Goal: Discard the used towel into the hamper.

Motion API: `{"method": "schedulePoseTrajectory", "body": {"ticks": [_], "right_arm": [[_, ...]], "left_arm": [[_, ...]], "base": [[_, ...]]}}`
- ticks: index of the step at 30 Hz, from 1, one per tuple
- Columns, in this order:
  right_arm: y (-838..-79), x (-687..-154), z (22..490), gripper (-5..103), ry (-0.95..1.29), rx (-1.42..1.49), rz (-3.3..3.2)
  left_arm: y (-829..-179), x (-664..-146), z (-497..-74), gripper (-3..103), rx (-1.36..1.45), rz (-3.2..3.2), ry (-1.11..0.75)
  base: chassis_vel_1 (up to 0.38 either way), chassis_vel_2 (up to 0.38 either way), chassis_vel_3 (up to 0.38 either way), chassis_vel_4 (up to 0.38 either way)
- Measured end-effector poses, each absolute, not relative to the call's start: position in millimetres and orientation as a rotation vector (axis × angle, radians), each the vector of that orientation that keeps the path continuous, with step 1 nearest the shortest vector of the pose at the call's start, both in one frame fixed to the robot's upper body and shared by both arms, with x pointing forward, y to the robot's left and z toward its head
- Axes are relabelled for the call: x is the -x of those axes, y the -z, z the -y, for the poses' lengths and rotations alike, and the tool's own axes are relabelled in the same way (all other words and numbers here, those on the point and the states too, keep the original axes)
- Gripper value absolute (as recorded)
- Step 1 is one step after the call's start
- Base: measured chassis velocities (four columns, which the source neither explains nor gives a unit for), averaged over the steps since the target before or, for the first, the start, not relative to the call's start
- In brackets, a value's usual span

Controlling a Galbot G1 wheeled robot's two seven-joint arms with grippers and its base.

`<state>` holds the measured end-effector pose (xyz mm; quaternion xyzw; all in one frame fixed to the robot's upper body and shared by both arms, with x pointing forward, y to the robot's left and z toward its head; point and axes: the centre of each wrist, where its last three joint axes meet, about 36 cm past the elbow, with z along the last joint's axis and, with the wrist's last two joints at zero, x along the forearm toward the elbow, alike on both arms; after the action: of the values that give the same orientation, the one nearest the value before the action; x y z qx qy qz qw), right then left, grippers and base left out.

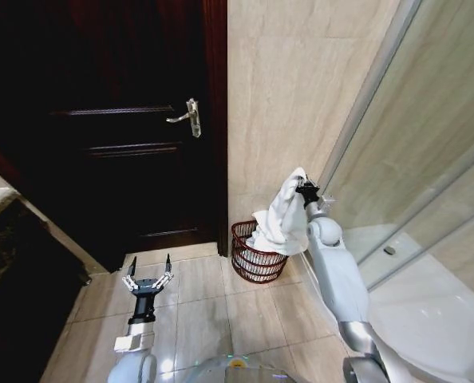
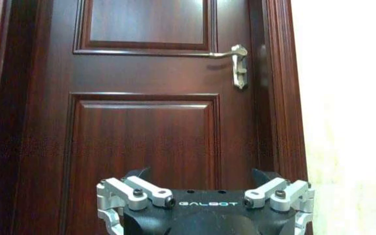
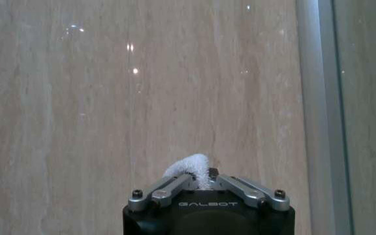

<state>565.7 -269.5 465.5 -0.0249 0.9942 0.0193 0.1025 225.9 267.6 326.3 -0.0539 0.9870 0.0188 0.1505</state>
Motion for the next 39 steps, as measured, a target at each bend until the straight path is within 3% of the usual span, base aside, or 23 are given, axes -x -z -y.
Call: {"method": "schedulePoseTrajectory", "body": {"ticks": [39], "right_arm": [[-463.2,-522.5,226.1,2,-0.078,0.158,-2.939]], "left_arm": [[-326.0,-225.3,-264.0,100,0.153,-2.817,-0.057]], "base": [[-0.056,0.054,0.051,-0.058]]}}
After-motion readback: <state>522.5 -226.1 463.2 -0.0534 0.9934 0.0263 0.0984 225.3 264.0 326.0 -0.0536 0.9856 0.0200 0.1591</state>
